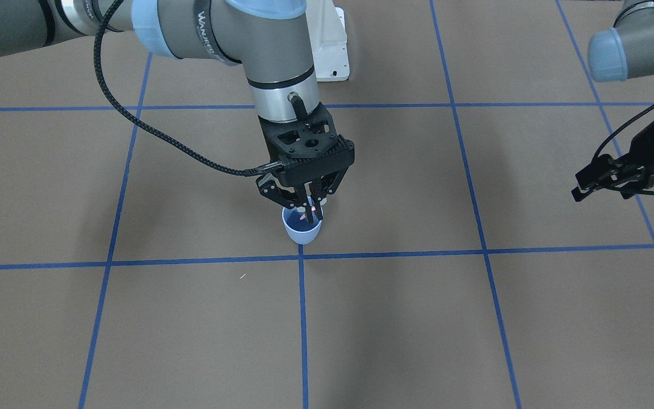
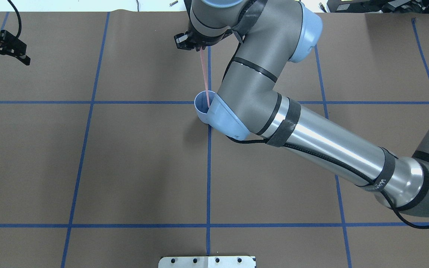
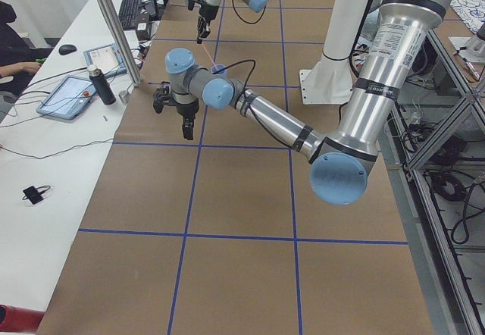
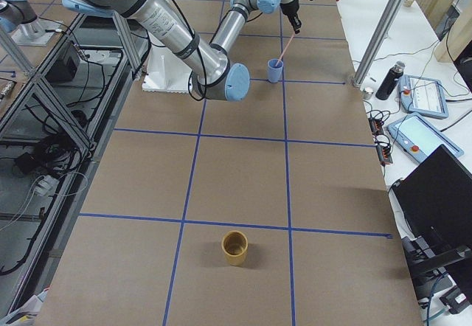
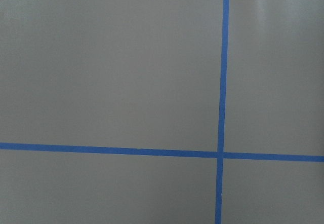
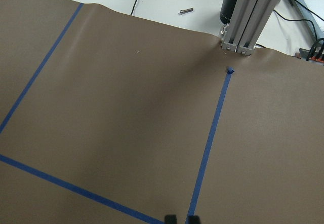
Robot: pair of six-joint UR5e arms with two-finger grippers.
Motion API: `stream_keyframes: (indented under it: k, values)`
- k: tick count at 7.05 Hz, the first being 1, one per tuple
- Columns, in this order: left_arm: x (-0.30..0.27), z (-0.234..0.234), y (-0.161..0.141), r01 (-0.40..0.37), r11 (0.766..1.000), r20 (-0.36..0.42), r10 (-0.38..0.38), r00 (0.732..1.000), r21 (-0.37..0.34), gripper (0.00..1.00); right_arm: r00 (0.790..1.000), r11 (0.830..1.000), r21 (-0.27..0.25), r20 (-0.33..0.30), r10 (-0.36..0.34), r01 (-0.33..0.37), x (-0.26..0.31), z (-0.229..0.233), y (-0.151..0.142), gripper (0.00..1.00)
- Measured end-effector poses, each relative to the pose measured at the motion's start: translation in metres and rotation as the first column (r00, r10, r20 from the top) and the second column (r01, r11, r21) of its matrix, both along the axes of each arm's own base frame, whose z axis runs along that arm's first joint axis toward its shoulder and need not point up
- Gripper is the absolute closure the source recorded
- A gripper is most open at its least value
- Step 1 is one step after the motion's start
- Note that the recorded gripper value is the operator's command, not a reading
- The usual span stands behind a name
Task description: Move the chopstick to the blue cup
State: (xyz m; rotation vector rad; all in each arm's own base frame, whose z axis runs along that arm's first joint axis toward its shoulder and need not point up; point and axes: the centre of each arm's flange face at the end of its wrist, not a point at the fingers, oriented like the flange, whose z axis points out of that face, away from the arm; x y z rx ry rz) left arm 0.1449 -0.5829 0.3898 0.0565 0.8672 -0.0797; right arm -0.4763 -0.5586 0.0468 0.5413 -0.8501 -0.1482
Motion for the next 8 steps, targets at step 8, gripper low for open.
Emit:
stream_keyframes:
  k: [8]
  values:
    - [-0.009,0.005,-0.004,0.016,1.0,0.003,-0.016,1.0,-0.012,0.02,0.996,0.994,0.109,0.077,-0.042,0.033,0.061,0.07,0.049,0.0]
